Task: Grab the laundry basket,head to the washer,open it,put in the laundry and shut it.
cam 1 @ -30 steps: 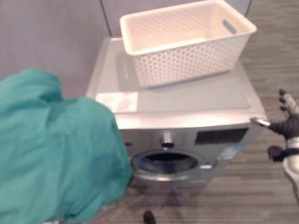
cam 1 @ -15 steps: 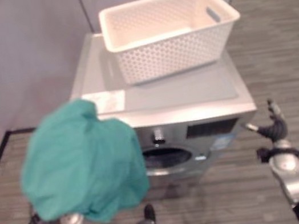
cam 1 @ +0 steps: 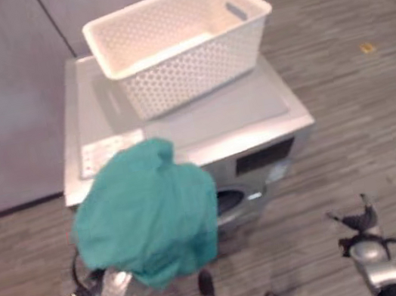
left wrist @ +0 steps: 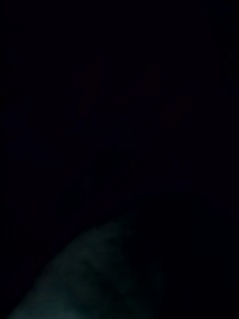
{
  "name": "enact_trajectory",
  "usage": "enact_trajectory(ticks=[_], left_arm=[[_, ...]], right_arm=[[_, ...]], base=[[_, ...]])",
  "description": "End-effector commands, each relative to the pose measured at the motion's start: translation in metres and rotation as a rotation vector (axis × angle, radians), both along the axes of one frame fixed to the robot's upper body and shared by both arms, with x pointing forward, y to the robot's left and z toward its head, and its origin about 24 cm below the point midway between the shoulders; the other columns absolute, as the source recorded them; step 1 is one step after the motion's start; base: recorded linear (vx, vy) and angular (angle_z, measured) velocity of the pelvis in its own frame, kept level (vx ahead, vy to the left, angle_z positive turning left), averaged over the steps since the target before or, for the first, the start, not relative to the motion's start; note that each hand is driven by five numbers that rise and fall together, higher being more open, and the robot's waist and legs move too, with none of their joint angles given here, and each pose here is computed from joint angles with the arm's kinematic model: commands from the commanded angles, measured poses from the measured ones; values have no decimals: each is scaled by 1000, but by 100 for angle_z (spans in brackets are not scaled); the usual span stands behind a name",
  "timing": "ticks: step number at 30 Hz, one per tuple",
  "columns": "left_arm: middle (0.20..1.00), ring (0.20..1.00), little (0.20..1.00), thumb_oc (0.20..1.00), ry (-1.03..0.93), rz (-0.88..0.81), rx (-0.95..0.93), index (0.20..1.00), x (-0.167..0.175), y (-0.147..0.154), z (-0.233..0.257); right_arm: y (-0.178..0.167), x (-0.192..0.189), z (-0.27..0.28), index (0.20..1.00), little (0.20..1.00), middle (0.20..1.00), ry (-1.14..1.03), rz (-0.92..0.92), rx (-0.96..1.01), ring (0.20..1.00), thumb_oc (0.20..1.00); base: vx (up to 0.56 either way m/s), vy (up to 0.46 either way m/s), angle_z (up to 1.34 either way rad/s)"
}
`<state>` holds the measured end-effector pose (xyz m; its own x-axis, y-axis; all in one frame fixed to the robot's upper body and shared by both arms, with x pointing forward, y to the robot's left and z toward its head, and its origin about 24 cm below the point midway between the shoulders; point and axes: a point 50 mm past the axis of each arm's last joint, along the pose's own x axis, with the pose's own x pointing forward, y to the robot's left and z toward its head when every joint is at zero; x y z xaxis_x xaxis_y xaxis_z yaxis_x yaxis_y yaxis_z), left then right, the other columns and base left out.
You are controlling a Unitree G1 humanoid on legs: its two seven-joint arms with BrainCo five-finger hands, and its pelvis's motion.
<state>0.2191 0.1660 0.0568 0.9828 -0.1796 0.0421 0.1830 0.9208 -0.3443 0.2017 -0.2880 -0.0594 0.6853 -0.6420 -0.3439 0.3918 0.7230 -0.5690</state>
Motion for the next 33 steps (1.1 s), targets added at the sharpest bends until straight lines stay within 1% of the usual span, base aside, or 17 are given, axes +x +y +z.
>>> enact_trajectory(ticks=[1, 3, 4, 6, 12, 16, 20, 23, 29, 32, 33], left_arm=[[200, 200, 200, 200, -188, 72, -15, 200, 30, 8, 37], [200, 200, 200, 200, -187, 75, -3, 200, 33, 8, 38], [200, 200, 200, 200, -188, 76, -3, 200, 34, 8, 38], [200, 200, 200, 200, -191, 66, 0, 200, 32, 6, 39], [200, 200, 200, 200, -191, 28, 11, 200, 32, -2, 39], [200, 200, 200, 200, -171, -26, 12, 200, 34, -16, 35], [200, 200, 200, 200, -161, -55, 7, 200, 34, -23, 34], [200, 200, 200, 200, -149, -76, 5, 200, 33, -27, 33], [200, 200, 200, 200, -142, -142, 14, 200, 23, -29, 32], [200, 200, 200, 200, -96, -213, 20, 200, 11, -32, 22], [200, 200, 200, 200, -96, -212, 20, 200, 11, -32, 22]], right_arm=[[-5, 18, 13, 1000, 1000, 1000, -56, 35, -7, 1000, 1000], [11, 28, 7, 1000, 1000, 1000, -34, 92, 44, 1000, 1000], [12, 29, 7, 1000, 1000, 1000, -35, 92, 44, 1000, 1000], [19, 23, -5, 1000, 1000, 1000, 12, 99, 95, 1000, 1000], [28, 11, -23, 1000, 1000, 1000, 84, 105, 165, 1000, 1000], [34, 12, -29, 1000, 1000, 1000, 129, 133, 173, 1000, 1000], [36, 8, -35, 1000, 1000, 1000, 156, 126, 187, 1000, 1000], [43, 7, -39, 1000, 1000, 1000, 169, 134, 208, 1000, 1000], [55, 4, -49, 1000, 1000, 1000, 221, 134, 246, 1000, 1000], [54, -1, -55, 1000, 1000, 1000, 265, 109, 257, 1000, 1000], [54, -1, -55, 1000, 1000, 1000, 264, 109, 257, 1000, 1000]], base=[[-212, 56, -132], [-178, 52, -83], [-101, -32, -47], [-38, -113, -36], [-75, -176, -2], [-164, -189, 26], [-148, -166, 45], [-100, -129, 38], [-89, -54, 8], [-95, -3, 20], [-92, 20, 32]])
